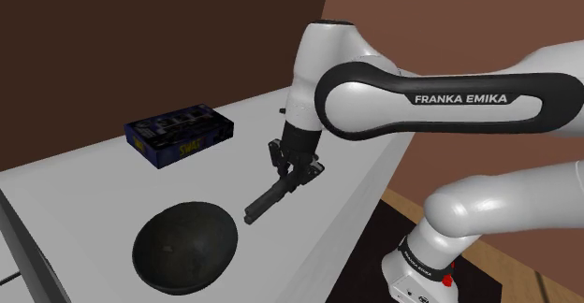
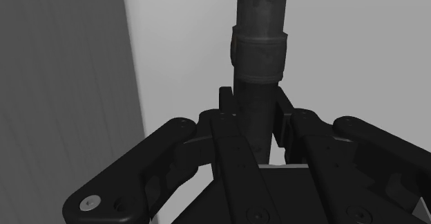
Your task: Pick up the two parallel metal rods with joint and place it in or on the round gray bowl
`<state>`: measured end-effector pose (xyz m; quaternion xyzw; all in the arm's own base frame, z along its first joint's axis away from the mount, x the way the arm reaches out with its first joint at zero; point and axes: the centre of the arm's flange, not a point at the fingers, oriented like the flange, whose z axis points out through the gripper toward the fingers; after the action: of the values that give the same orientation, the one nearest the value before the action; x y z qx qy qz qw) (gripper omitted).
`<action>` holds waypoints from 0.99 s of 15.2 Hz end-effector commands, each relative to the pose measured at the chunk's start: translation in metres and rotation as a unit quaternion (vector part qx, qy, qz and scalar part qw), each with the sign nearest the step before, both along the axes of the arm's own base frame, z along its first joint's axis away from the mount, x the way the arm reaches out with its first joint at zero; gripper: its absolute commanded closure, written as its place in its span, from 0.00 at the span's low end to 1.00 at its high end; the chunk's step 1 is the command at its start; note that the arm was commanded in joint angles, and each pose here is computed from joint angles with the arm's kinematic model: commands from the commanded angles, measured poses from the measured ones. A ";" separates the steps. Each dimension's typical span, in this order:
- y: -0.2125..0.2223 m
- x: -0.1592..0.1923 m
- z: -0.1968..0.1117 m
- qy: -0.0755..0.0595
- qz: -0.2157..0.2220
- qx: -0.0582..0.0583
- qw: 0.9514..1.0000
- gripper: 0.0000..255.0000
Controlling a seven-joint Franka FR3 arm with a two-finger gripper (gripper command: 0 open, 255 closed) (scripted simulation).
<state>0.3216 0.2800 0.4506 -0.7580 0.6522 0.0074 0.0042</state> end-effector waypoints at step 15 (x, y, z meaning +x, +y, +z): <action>0.142 0.032 0.023 0.000 0.000 0.000 1.000 1.00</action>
<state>0.3506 0.4065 0.4738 -0.7584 0.6517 0.0059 0.0011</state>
